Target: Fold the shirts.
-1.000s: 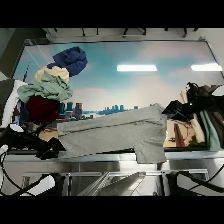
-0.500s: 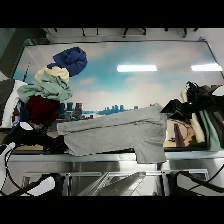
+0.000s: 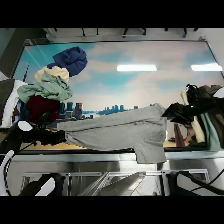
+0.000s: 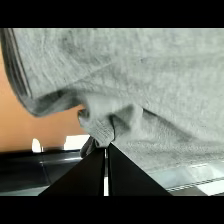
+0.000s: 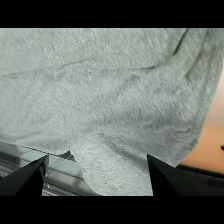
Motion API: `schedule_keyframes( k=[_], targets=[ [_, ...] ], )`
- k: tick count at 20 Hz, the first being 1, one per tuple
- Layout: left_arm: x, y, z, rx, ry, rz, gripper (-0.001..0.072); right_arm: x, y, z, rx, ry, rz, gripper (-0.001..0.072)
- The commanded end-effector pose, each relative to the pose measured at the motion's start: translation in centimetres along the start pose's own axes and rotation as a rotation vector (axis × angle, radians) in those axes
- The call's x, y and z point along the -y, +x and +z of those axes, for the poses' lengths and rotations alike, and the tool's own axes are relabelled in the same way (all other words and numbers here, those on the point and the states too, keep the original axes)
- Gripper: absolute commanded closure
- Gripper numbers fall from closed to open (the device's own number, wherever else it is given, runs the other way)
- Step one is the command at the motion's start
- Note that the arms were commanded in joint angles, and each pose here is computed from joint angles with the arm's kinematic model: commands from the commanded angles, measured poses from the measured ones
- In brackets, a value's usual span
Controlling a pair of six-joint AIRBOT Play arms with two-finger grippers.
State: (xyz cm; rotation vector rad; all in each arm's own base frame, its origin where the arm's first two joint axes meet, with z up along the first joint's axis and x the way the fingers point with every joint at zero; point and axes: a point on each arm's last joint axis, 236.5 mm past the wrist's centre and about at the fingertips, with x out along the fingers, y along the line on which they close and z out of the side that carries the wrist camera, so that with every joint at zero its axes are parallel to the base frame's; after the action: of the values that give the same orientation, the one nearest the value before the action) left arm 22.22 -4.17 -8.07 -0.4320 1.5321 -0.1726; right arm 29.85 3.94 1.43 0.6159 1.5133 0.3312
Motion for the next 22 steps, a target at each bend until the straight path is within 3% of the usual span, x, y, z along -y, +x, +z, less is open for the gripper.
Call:
schedule_keyframes(
  k=[1, 15, 22],
  targets=[
    [1.5, -2.6, -0.8, 0.056, -0.015, -0.013, 0.0696, 1.5, -0.2, -1.7, 0.024, 0.025, -0.031, 0.0012],
    [3.6, -6.4, -6.2, 0.032, 0.004, -0.024, 0.0696, 6.6, 6.3, -11.1, -0.164, 0.152, -0.072, 0.0012],
    [3.7, -6.4, -6.5, 0.017, 0.004, -0.026, 0.0696, 9.5, 9.1, -11.2, -0.165, 0.161, -0.113, 0.0012]
  ],
)
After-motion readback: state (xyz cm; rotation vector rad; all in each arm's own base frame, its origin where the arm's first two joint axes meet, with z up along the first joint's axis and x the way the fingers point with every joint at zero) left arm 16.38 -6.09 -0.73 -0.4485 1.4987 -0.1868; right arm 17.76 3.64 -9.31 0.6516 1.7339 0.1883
